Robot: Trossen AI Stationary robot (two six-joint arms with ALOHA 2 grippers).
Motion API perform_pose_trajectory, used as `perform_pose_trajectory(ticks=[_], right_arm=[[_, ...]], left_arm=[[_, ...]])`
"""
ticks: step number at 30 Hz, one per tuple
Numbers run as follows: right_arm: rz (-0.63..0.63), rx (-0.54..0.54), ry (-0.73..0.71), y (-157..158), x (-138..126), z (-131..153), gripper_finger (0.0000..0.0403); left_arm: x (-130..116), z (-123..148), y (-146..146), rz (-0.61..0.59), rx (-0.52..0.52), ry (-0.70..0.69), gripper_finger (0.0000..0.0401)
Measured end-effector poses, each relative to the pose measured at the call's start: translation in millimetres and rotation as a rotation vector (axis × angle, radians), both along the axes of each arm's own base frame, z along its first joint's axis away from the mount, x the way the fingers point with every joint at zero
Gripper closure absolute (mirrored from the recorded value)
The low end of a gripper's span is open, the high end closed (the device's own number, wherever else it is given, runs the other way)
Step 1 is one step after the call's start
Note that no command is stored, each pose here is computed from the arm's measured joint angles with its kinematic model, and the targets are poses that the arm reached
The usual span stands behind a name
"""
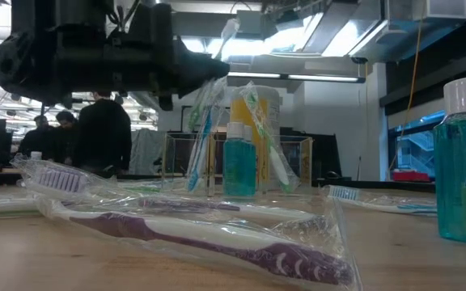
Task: Pick & Place toothbrushing station
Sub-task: Put the green toothbrush into the transparent organizer
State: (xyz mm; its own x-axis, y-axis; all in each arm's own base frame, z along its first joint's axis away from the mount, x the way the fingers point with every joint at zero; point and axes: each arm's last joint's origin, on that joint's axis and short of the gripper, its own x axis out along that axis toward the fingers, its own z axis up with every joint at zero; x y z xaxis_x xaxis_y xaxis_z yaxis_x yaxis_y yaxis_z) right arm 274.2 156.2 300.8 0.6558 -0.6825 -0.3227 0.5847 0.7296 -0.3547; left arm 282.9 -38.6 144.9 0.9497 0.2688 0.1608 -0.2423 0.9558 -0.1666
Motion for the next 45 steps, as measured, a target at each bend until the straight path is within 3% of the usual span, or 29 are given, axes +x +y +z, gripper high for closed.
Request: perform_pose_trajectory(ticks=[14,28,33,45], right_arm=[[0.006,0.009,0.007,0,0,0,0.0304],[0.007,0.011,0.011,0,0,-1,0.0292],[0.008,0.010,0.011,0,0,-1,0.0294],[0.008,0.009,0.013,0,0,-1,0.0314]], left_arm=[[-10,-10,4,0.031,-0.015,0.046,0.0387],[-6,-24,11,-0.022,-0.059,0.082,0.0381],[-6,-28,14,0.015,-0.059,0.114,0.0379],[-6,-30,17,0.019,-0.073,0.136,0.0346]])
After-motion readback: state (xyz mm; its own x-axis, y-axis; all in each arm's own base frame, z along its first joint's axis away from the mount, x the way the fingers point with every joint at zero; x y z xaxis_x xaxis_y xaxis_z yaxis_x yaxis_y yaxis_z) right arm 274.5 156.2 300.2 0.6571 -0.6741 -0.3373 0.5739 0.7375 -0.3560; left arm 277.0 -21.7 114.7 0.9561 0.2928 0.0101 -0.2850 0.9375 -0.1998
